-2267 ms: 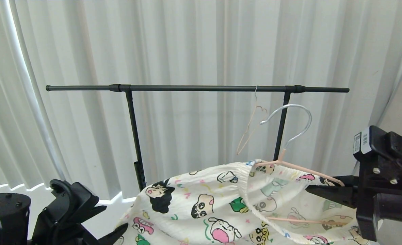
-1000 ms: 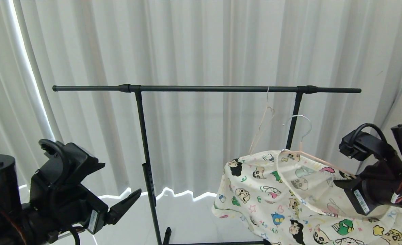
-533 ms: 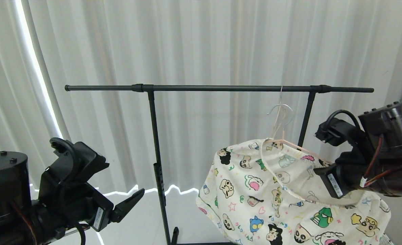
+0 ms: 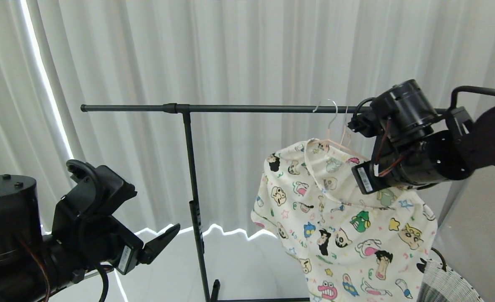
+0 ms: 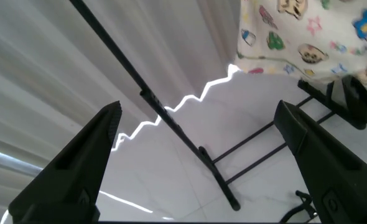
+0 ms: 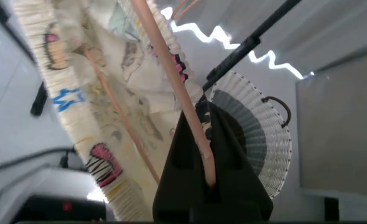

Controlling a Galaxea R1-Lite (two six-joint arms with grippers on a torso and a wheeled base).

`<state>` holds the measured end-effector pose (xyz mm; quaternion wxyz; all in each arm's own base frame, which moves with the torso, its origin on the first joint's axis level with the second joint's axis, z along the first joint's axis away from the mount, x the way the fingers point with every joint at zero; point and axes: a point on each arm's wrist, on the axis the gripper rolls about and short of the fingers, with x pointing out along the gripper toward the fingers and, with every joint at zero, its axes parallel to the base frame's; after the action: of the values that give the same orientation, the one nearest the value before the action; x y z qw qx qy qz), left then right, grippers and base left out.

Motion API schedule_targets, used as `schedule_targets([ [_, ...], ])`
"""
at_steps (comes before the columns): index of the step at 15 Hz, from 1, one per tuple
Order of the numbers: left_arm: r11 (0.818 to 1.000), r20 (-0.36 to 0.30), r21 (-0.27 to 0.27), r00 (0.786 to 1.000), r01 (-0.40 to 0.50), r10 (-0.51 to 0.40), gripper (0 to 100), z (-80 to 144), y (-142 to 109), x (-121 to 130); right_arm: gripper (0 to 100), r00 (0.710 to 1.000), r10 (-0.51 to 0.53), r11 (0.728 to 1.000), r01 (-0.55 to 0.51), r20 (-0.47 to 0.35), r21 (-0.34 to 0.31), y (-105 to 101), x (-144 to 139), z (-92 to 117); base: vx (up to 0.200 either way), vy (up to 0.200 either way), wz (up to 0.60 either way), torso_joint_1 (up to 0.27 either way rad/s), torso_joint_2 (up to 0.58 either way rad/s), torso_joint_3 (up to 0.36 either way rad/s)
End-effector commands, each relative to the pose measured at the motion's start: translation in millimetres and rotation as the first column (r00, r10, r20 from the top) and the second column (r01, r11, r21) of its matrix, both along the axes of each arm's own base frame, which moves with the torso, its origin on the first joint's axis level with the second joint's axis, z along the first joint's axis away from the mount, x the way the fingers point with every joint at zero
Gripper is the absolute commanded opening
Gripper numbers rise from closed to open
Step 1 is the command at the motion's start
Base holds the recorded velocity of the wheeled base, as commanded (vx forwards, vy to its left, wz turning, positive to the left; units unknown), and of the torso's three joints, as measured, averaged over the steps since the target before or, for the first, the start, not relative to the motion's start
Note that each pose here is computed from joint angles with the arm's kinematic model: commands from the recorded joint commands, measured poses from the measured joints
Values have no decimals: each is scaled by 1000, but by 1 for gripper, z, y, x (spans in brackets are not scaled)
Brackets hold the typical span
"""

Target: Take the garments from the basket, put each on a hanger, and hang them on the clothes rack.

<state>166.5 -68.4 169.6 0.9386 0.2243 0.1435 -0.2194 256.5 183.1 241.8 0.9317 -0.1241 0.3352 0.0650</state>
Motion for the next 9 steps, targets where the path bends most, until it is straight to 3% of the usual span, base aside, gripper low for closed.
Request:
schedule_targets([
  [1,1000,1,0,1000,14,-14,100,1,-4,2,0,1000,-21,1000,21,-6,-9,22,19,-10,0,0,0,0,0,0],
  [2,1000,2,-1,1000,17,-17,100,1,-4,2,0,1000,-20,1000,20,-3,-8,22,19,-10,0,0,0,0,0,0],
  [6,999,-7,2,999,43,-43,100,-1,-9,0,0,998,-41,997,39,41,61,29,22,4,200,0,0,-6,4,4],
  [9,999,-8,2,999,43,-43,100,-1,-9,0,0,998,-32,997,29,51,70,33,22,8,200,0,0,9,5,-1],
])
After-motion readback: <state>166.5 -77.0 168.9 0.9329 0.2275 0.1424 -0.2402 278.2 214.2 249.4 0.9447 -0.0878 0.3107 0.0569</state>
